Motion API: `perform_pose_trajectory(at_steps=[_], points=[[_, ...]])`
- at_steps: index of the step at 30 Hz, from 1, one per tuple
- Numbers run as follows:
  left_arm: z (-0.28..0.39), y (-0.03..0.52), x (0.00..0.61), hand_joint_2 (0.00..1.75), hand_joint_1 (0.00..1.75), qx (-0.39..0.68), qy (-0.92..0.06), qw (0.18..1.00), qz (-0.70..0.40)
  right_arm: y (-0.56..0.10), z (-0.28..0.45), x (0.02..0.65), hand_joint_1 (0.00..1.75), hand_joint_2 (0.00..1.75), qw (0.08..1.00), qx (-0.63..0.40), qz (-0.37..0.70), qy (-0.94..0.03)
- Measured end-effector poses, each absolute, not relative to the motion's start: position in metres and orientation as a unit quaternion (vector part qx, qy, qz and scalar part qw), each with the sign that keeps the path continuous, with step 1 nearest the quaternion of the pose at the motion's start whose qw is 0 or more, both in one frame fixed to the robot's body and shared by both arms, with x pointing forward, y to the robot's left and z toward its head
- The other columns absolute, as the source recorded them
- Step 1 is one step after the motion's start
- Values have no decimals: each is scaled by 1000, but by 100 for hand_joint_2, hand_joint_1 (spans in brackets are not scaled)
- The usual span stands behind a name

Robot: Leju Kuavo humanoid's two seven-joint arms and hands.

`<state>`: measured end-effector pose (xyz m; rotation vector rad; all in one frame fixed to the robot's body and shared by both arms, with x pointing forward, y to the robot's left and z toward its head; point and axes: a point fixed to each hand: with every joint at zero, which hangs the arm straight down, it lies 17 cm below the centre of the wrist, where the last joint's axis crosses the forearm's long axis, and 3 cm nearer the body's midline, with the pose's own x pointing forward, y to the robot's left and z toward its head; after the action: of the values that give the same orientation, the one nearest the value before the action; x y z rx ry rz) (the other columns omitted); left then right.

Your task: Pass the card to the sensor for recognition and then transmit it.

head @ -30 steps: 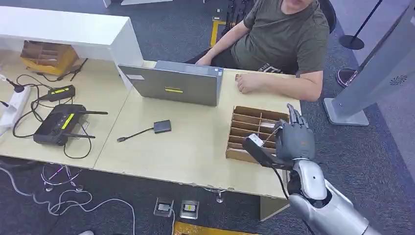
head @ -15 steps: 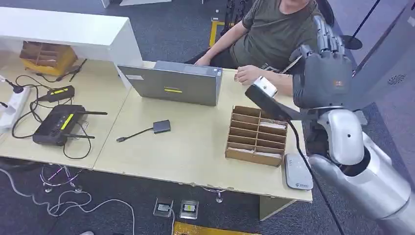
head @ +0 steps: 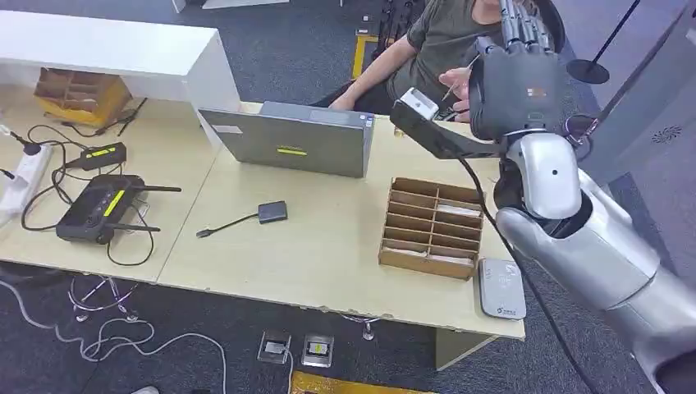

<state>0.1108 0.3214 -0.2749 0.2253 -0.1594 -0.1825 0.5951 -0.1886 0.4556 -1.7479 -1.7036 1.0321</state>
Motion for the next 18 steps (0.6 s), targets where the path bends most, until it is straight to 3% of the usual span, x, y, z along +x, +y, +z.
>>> perform_pose_trajectory(at_steps=[18], points=[[-274,311,117,0,0,107,-81,985,-107,-229,367,646,175,175,326,-660,438,-516]])
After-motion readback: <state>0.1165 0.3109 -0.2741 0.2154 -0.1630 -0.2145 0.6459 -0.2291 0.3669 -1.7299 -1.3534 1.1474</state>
